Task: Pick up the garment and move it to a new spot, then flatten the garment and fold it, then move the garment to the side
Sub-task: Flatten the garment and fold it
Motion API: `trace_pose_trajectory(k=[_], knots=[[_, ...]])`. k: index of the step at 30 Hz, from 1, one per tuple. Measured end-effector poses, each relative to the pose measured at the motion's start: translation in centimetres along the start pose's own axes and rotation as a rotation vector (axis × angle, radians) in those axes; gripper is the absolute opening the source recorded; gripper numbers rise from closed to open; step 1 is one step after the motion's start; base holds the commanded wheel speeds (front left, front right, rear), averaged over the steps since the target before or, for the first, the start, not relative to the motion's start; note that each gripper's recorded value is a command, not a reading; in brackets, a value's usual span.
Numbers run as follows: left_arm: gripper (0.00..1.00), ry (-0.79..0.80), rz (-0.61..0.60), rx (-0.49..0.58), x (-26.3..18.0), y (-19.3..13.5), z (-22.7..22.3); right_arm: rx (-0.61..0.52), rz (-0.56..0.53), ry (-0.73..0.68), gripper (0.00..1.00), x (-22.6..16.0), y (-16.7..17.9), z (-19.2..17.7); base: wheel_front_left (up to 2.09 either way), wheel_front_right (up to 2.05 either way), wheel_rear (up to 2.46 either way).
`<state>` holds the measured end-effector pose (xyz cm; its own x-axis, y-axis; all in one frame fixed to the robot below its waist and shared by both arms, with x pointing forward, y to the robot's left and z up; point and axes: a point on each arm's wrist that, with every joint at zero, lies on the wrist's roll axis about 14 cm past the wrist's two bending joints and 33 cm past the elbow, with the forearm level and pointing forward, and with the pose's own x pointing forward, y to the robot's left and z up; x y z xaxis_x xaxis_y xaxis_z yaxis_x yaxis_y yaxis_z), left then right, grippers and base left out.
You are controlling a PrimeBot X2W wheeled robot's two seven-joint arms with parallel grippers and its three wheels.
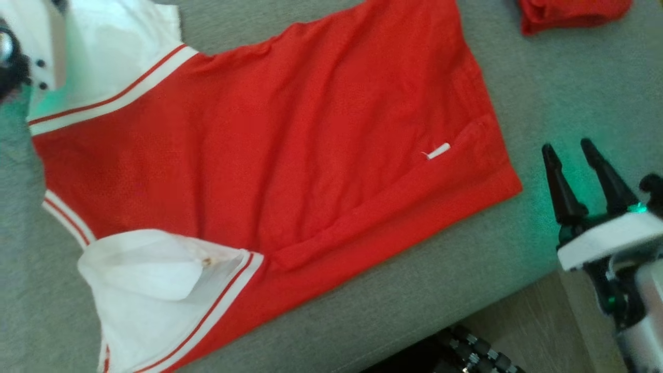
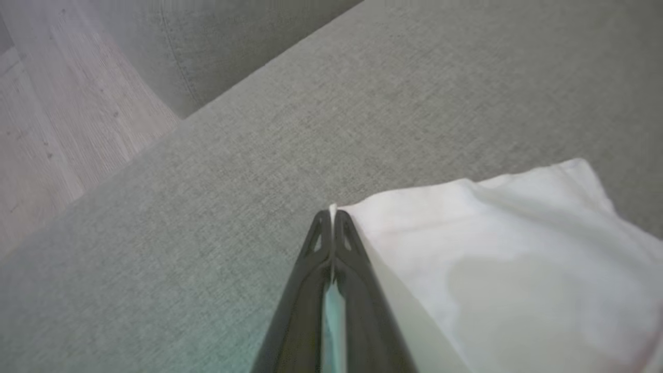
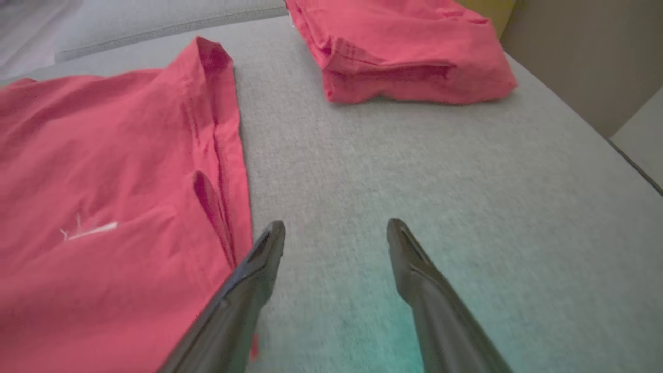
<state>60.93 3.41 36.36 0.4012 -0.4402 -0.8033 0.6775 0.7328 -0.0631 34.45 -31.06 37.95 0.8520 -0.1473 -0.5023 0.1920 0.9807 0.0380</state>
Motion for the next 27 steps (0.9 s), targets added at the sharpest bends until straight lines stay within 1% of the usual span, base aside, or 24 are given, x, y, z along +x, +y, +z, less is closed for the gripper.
trace_pose_trajectory(k=[3, 6, 10, 13, 17, 20, 22, 27], knots=[[0.00, -0.057, -0.008, 0.046, -0.8, -0.8, 0.4, 0.018, 0.054, 0.003, 1.00, 1.7, 1.1, 1.7, 0.00, 0.00, 0.00], [0.00, -0.119, -0.024, 0.078, -2.1, -1.7, 1.0, 0.015, 0.140, 0.050, 1.00, 3.8, 2.7, 3.9, 0.00, 0.00, 0.00], [0.00, -0.196, -0.017, 0.115, -4.2, -2.0, 1.8, -0.022, 0.253, 0.108, 1.00, 6.8, 5.7, 7.6, 0.00, 0.00, 0.00], [0.00, -0.257, -0.002, 0.133, -6.0, -1.7, 2.8, -0.023, 0.323, 0.174, 1.00, 9.0, 8.3, 9.3, 0.00, 0.00, 0.00], [0.00, -0.292, 0.007, 0.141, -7.6, -1.5, 3.0, -0.052, 0.338, 0.303, 1.00, 11.4, 9.8, 8.8, 0.00, 0.00, 0.00], [0.00, -0.299, 0.010, 0.150, -8.2, -1.5, 2.6, -0.107, 0.321, 0.384, 1.00, 12.8, 10.1, 7.8, 0.00, 0.00, 0.00], [0.00, -0.303, 0.018, 0.148, -8.5, -1.1, 2.2, -0.136, 0.312, 0.415, 1.00, 13.7, 10.4, 7.6, 0.00, 0.00, 0.00], [0.00, -0.297, 0.033, 0.143, -9.0, -0.5, 1.6, -0.167, 0.309, 0.459, 1.00, 14.9, 11.5, 7.2, 0.00, 0.00, 0.00]])
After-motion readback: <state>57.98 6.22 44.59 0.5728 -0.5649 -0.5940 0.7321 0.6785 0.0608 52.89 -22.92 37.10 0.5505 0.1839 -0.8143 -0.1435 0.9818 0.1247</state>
